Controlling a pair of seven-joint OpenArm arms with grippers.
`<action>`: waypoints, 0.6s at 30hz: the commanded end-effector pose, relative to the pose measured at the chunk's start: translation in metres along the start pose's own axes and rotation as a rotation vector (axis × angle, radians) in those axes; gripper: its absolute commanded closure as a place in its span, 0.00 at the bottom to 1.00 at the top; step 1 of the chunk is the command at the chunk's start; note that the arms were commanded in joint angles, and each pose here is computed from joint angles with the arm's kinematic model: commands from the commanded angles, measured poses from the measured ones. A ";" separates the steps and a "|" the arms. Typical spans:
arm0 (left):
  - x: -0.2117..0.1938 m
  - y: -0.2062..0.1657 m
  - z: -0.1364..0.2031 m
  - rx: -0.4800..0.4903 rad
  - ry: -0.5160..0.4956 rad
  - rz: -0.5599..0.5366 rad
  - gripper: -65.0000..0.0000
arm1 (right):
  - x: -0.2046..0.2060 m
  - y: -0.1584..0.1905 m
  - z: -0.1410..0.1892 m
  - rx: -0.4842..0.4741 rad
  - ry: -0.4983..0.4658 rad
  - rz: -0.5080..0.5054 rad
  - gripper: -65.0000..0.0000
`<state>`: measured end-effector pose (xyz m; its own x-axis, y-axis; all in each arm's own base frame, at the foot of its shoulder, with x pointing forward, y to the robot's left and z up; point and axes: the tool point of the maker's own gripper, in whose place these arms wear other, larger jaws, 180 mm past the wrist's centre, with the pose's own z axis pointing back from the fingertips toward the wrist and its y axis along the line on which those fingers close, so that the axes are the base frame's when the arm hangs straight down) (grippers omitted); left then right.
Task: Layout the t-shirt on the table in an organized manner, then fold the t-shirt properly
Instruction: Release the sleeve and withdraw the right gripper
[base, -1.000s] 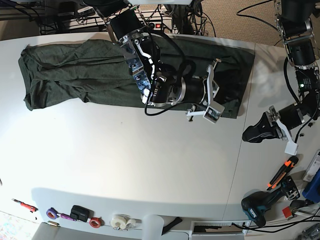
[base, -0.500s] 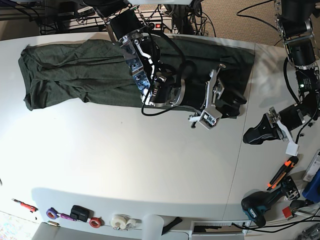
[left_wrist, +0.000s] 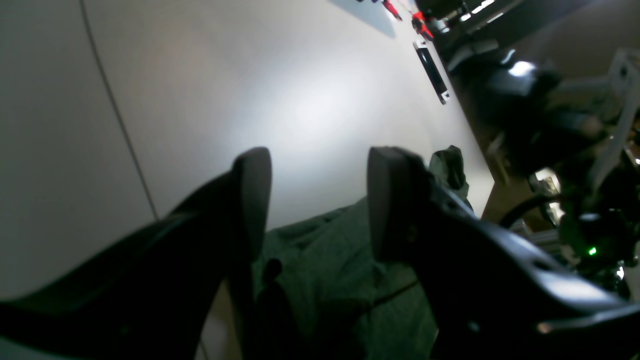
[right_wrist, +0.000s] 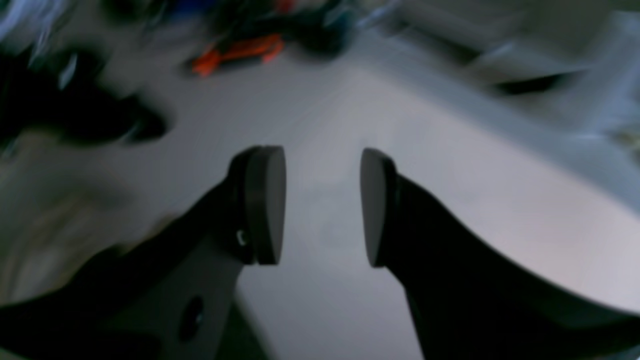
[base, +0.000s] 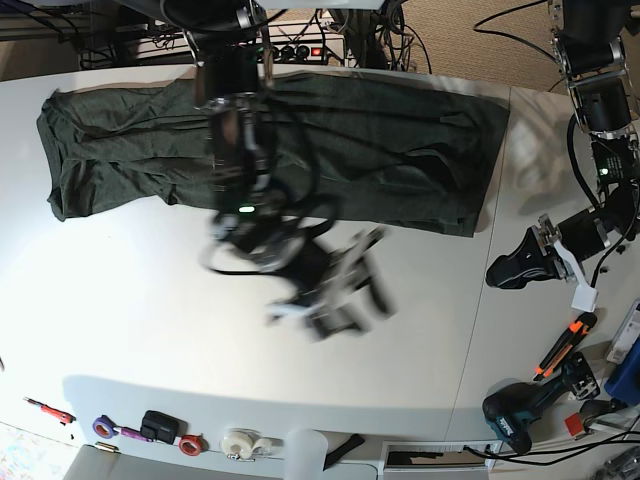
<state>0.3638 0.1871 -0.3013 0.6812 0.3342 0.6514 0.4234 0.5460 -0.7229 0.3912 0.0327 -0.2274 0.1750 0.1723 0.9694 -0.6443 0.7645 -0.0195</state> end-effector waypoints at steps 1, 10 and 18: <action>0.024 -0.007 0.005 -0.014 -0.055 -0.039 0.51 | 0.029 -0.018 0.011 -0.057 -0.082 0.020 0.62; 0.012 0.002 0.012 0.030 0.028 -0.055 0.51 | -0.009 -0.173 0.169 -0.628 0.040 -0.001 0.69; 0.006 0.002 0.014 0.030 0.063 -0.053 0.51 | -0.074 -0.209 0.281 -0.837 0.164 -0.136 1.00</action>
<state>0.3519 0.1938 -0.3147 0.7338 0.2448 0.6338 0.4100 0.5843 -0.7003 0.2976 -0.3160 -0.2430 0.4122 0.0628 0.9089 0.1477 0.9798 -0.1347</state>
